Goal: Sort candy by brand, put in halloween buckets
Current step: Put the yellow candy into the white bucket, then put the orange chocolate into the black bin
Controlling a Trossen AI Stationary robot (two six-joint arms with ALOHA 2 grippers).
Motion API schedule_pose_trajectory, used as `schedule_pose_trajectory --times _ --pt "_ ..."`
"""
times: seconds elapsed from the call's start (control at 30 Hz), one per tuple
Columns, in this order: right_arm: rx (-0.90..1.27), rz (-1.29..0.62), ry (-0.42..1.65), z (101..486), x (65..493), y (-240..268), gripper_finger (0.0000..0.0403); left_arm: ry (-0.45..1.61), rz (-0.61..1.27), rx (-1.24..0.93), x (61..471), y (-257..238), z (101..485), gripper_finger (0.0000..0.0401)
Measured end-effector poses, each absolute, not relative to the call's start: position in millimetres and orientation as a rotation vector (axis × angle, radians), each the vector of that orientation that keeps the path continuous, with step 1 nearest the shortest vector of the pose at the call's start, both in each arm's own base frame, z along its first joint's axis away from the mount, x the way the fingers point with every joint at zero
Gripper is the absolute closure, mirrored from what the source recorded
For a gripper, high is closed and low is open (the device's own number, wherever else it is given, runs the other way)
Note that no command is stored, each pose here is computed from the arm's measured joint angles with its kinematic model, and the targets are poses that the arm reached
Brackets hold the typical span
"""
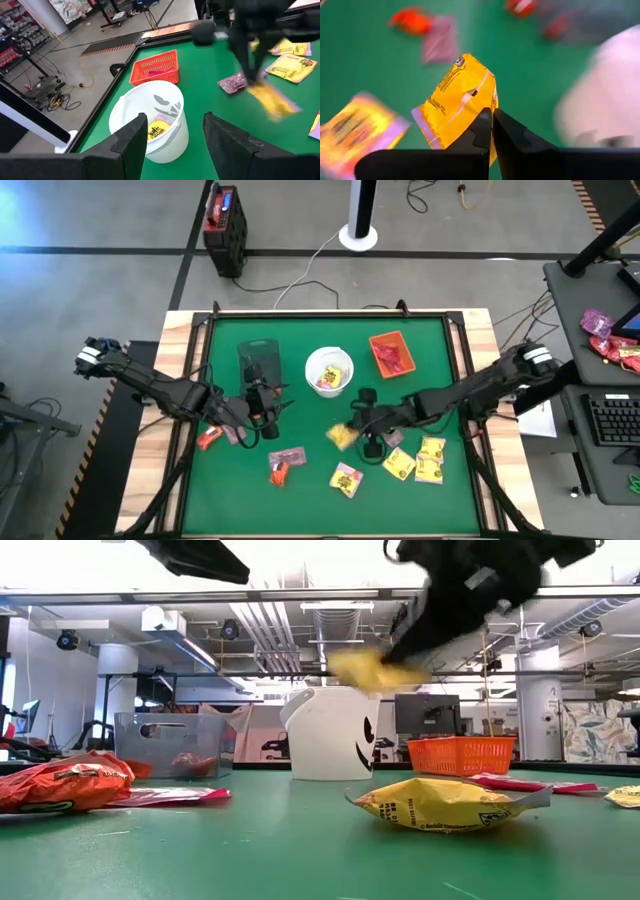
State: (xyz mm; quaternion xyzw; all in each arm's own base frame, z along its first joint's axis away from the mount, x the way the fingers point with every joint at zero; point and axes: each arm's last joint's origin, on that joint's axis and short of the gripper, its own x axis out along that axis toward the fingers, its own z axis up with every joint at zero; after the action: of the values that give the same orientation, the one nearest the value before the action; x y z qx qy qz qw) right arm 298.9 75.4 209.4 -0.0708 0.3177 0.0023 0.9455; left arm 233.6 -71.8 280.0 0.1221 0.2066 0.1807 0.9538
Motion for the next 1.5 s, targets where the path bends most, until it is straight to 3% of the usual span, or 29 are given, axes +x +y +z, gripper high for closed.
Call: schedule_pose_trajectory --times 0.2,0.4,0.67,1.1,1.5 --pt "-0.292 -0.303 0.512 236 298 48 0.0394 0.401 0.371 0.223 234 -72 281 0.0225" --pt "-0.298 -0.536 0.388 248 310 10 0.0394 0.395 0.375 0.206 234 -72 282 0.0225" --pt "-0.266 -0.607 0.439 227 322 -22 0.0394 0.394 0.362 0.198 233 -76 281 0.0225" --pt "-0.248 -0.613 0.461 217 326 -24 0.0391 0.403 0.351 0.2 232 -78 280 0.0225" --pt "-0.23 -0.619 0.455 217 326 -24 0.0295 0.416 0.347 0.188 230 -79 279 0.0225"
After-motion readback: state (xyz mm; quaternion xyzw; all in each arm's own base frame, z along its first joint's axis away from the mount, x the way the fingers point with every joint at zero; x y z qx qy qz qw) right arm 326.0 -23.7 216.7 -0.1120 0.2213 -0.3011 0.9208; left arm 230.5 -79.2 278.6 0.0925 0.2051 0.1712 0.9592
